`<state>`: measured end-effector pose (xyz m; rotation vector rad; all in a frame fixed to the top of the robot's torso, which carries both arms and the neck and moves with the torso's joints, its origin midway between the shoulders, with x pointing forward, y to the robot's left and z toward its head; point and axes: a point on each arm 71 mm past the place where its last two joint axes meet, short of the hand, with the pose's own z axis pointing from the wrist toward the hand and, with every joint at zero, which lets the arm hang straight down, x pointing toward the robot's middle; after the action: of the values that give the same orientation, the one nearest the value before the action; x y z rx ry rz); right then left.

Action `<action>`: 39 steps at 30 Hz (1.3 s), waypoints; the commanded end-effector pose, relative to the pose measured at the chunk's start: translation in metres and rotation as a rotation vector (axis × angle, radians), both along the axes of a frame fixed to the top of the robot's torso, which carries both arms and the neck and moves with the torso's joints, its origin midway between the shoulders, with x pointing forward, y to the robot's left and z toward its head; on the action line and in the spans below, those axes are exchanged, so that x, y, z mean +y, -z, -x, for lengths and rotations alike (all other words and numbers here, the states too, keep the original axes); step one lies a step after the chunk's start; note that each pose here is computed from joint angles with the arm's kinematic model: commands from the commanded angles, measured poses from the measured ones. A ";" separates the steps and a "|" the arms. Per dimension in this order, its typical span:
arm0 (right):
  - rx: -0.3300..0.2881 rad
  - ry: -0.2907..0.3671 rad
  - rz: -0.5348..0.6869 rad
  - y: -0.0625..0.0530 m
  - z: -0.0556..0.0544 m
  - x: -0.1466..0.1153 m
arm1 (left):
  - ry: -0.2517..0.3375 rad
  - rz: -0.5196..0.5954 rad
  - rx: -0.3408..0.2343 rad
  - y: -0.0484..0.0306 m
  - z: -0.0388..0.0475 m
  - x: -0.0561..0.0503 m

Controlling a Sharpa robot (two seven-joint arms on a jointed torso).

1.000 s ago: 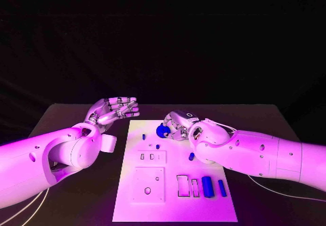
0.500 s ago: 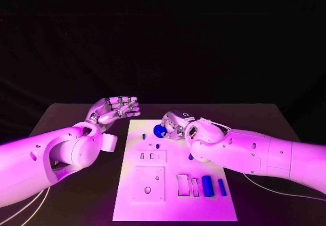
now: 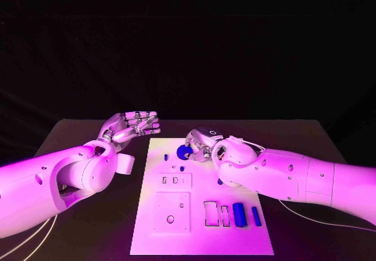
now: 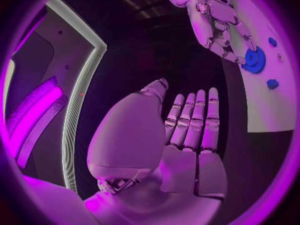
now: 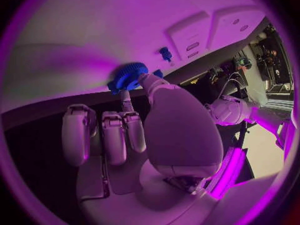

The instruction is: Assemble the parts on the task board

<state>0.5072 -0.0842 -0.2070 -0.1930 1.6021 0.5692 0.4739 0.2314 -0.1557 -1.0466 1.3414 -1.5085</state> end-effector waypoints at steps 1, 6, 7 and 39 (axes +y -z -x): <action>0.012 -0.012 0.006 0.002 0.000 0.001 | 0.019 0.005 -0.009 -0.0014 0.0001 -0.002; 0.019 -0.009 -0.001 0.002 0.000 -0.001 | 0.018 0.004 -0.009 -0.0014 -0.0001 -0.002; 0.021 -0.009 -0.002 0.002 0.000 -0.002 | 0.018 0.004 -0.009 -0.0014 -0.0001 -0.002; 0.112 0.009 -0.022 0.008 0.001 -0.017 | 0.006 -0.002 -0.004 -0.0009 -0.0004 0.000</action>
<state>0.5077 -0.1009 -0.2133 -0.1312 1.6902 0.5943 0.4744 0.2330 -0.1563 -1.0505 1.3443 -1.5009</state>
